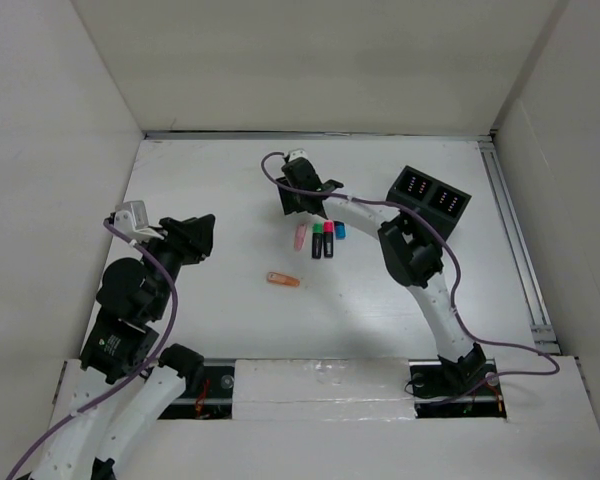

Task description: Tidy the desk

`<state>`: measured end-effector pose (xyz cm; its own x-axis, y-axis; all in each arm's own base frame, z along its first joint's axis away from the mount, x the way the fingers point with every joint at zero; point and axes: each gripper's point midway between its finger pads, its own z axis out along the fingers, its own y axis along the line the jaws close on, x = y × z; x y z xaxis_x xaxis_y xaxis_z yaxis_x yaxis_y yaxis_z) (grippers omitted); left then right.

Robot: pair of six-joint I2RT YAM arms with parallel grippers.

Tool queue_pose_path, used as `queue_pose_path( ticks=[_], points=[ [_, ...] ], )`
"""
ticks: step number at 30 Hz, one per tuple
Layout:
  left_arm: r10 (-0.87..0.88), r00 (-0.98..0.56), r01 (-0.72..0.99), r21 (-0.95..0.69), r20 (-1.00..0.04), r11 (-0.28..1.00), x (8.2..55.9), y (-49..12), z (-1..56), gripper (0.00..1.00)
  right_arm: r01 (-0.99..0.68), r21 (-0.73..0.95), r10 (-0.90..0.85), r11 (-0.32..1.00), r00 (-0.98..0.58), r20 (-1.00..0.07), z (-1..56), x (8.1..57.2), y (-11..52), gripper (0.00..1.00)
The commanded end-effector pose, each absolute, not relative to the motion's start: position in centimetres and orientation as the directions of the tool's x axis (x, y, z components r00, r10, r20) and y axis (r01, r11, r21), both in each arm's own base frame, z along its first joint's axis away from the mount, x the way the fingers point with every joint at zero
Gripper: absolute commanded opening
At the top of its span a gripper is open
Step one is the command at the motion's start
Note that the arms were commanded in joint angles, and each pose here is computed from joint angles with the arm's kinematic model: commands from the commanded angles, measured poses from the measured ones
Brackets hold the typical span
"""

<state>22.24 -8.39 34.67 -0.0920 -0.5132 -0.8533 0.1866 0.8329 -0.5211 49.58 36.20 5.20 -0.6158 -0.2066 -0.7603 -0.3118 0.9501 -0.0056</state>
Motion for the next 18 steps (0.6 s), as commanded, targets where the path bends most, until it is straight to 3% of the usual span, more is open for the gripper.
queue_pose_path(
  ticks=[1,10,18],
  points=[
    [-0.508,-0.066,0.224,-0.508,-0.859,0.831,22.6,-8.6,35.4,0.40,-0.266,0.001,-0.161,0.964,-0.586,-0.794,7.6,50.7,36.1,0.66],
    [-0.507,-0.064,0.245,-0.506,-0.859,0.827,22.5,-8.9,35.7,0.40,-0.285,0.032,-0.166,0.958,-0.640,-0.750,5.4,51.4,36.3,0.65],
    [-0.509,-0.052,0.245,-0.505,-0.859,0.827,22.4,-8.7,35.9,0.40,-0.285,0.028,-0.176,0.958,-0.666,-0.725,4.2,50.9,36.2,0.47]
  ],
)
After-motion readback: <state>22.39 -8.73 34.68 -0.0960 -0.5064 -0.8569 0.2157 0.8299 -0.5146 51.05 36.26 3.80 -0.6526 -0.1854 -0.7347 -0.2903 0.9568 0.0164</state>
